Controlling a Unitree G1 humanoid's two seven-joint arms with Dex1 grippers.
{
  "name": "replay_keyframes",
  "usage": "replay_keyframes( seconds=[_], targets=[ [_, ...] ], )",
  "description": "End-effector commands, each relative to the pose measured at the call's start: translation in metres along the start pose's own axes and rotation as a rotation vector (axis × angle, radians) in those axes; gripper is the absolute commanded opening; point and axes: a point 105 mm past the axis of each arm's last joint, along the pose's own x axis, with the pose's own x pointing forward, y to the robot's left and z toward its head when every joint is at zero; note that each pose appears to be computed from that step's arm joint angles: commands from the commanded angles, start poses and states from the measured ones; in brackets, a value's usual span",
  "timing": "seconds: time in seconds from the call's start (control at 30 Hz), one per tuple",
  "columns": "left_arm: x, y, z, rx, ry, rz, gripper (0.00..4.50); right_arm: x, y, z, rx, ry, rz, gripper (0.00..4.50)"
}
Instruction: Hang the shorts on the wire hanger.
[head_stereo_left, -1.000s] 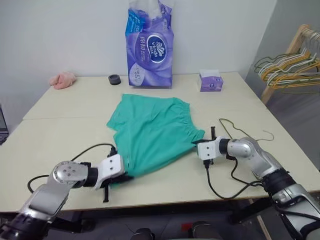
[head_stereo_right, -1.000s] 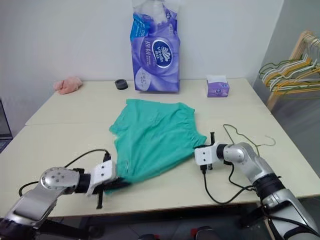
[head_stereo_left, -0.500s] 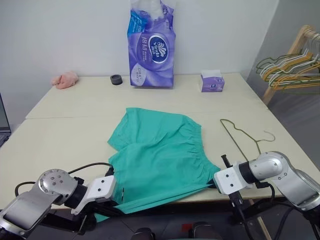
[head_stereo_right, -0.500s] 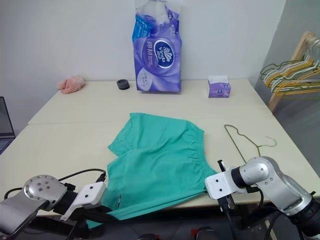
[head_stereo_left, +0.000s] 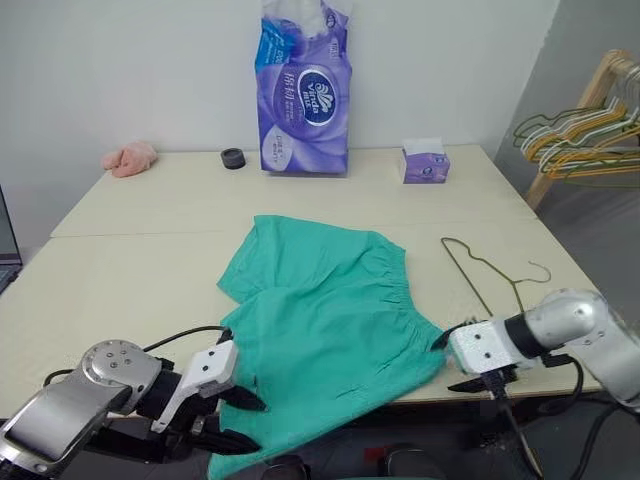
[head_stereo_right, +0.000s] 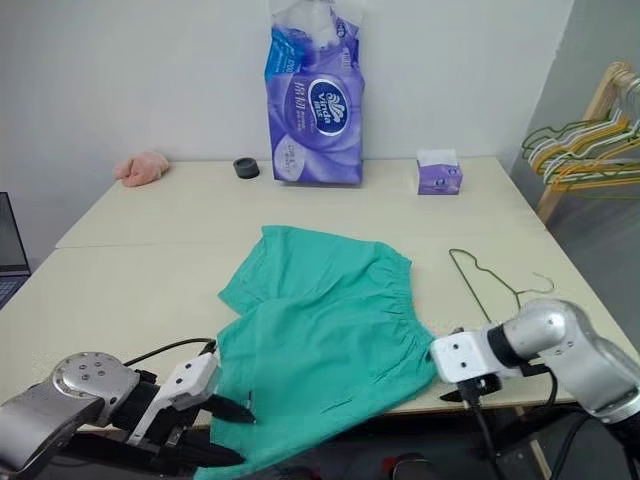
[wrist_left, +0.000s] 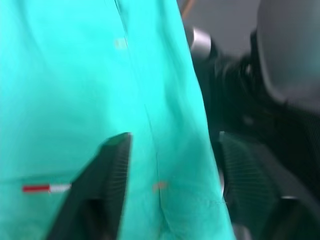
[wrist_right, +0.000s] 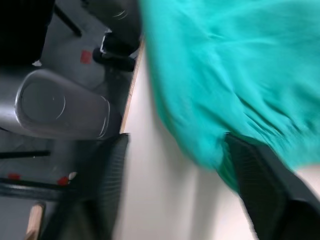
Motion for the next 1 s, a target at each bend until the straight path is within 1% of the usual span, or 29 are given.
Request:
replay_keyframes(
  seconds=[0.03, 0.1, 0.2, 0.23, 0.3, 0.37, 0.47, 0.57, 0.7, 0.77, 0.87, 0.93, 0.97, 1.0],
  targets=[
    [-0.011, 0.008, 0.056, 0.091, -0.212, 0.072, 4.35, -0.035, -0.030, -0.004, 0.172, -0.104, -0.252, 4.16],
    [-0.011, 0.016, 0.069, 0.139, -0.244, 0.119, 4.35, -0.045, -0.045, -0.016, 0.319, -0.151, -0.415, 4.16],
    [-0.010, 0.034, 0.084, 0.195, -0.292, 0.235, 4.35, -0.051, -0.049, -0.034, 0.431, -0.145, -0.528, 4.16],
    [-0.009, 0.039, 0.091, 0.225, -0.301, 0.267, 4.35, -0.052, -0.051, -0.049, 0.520, -0.122, -0.605, 4.16],
    [0.000, 0.043, 0.100, 0.290, -0.295, 0.276, 4.35, -0.056, -0.051, -0.094, 0.766, -0.039, -0.824, 4.16],
    [0.007, 0.039, 0.096, 0.313, -0.259, 0.231, 4.35, -0.051, -0.044, -0.114, 0.901, -0.015, -0.907, 4.16],
    [0.009, 0.042, 0.087, 0.328, -0.208, 0.220, 4.35, -0.047, -0.044, -0.130, 0.982, 0.025, -0.986, 4.16],
    [0.011, 0.044, 0.082, 0.340, -0.175, 0.204, 4.35, -0.036, -0.046, -0.148, 1.033, 0.076, -0.999, 4.16],
    [0.011, 0.046, 0.083, 0.348, -0.178, 0.200, 4.35, -0.036, -0.057, -0.163, 1.073, 0.097, -1.035, 4.16],
    [0.011, 0.048, 0.084, 0.352, -0.180, 0.206, 4.35, -0.027, -0.057, -0.169, 1.125, 0.096, -0.982, 4.16],
    [0.012, 0.048, 0.084, 0.355, -0.181, 0.207, 4.35, -0.011, -0.050, -0.173, 1.255, 0.057, -0.872, 4.16],
    [0.011, 0.048, 0.083, 0.354, -0.182, 0.207, 4.37, 0.001, -0.037, -0.177, 1.334, 0.063, -0.768, 3.78],
    [0.011, 0.048, 0.082, 0.356, -0.179, 0.210, 4.37, 0.005, -0.031, -0.181, 1.371, 0.076, -0.746, 3.57],
    [0.010, 0.048, 0.082, 0.358, -0.178, 0.215, 4.37, 0.009, -0.026, -0.184, 1.386, 0.097, -0.731, 3.23]
  ],
)
